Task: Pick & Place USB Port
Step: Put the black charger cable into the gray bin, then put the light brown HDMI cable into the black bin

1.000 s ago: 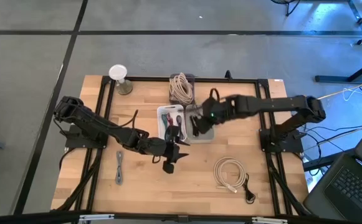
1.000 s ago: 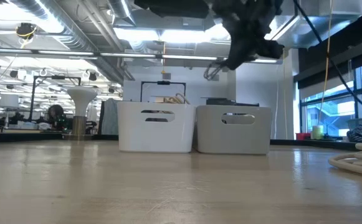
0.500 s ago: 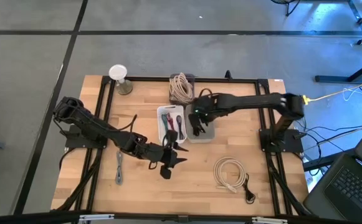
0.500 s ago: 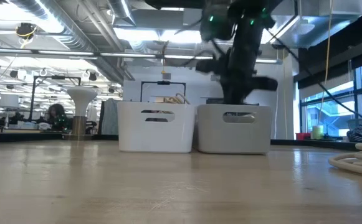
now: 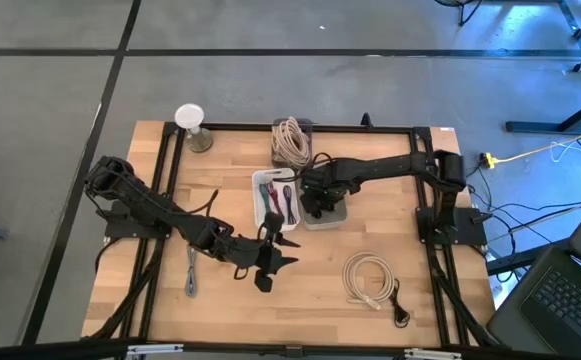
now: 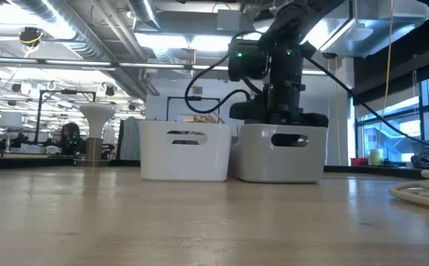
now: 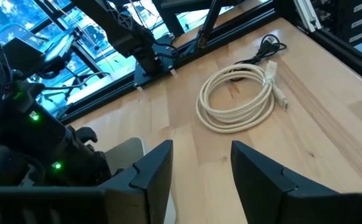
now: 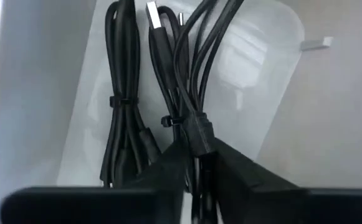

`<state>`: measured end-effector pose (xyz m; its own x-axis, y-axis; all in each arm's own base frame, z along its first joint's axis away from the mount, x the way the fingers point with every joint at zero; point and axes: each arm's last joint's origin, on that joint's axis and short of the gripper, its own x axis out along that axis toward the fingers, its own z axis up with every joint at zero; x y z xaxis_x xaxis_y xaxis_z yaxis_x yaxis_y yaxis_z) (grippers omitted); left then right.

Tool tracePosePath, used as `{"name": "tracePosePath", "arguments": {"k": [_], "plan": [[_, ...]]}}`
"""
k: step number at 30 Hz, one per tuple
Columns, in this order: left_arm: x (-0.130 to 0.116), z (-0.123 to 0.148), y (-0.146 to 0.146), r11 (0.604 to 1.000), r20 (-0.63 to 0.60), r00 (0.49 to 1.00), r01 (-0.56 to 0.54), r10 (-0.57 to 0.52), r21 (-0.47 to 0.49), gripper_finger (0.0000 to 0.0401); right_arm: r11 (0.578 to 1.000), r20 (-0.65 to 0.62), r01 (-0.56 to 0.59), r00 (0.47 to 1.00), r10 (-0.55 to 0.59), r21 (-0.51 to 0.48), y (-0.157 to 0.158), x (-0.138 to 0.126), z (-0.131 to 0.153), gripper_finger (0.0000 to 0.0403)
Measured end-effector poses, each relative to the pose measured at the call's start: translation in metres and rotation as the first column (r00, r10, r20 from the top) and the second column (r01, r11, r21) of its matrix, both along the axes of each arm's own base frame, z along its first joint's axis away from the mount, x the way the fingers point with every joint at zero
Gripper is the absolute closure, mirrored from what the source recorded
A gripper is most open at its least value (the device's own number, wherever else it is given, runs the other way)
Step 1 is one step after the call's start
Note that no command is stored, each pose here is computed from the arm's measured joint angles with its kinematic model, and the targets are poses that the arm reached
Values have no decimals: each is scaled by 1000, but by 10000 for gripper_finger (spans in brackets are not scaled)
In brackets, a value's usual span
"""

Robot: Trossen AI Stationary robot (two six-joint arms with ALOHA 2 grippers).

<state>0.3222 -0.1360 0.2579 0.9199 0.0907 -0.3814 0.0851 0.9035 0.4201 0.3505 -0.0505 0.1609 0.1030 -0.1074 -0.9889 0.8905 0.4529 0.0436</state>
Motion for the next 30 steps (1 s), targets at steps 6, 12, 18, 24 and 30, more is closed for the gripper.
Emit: {"name": "tracePosePath", "arguments": {"k": [6,12,18,24,30], "plan": [[0,0,0,1000,2,1000,-11,11,5,249,999,-5,-32,999,32,-25,7,1,0,273],[0,0,0,1000,3,1000,-12,12,2,249,981,33,-82,995,89,-174,24,-4,27,249],[-1,0,-1,1000,0,1000,-18,18,-20,251,915,176,-141,959,220,-378,72,-33,95,247],[-4,-2,-6,1000,-14,1000,-6,6,-22,251,871,206,-402,861,464,-283,145,-89,134,246],[-4,-2,-8,1000,-13,1000,-3,3,-29,249,882,232,-445,852,470,-154,211,-136,134,246]]}}
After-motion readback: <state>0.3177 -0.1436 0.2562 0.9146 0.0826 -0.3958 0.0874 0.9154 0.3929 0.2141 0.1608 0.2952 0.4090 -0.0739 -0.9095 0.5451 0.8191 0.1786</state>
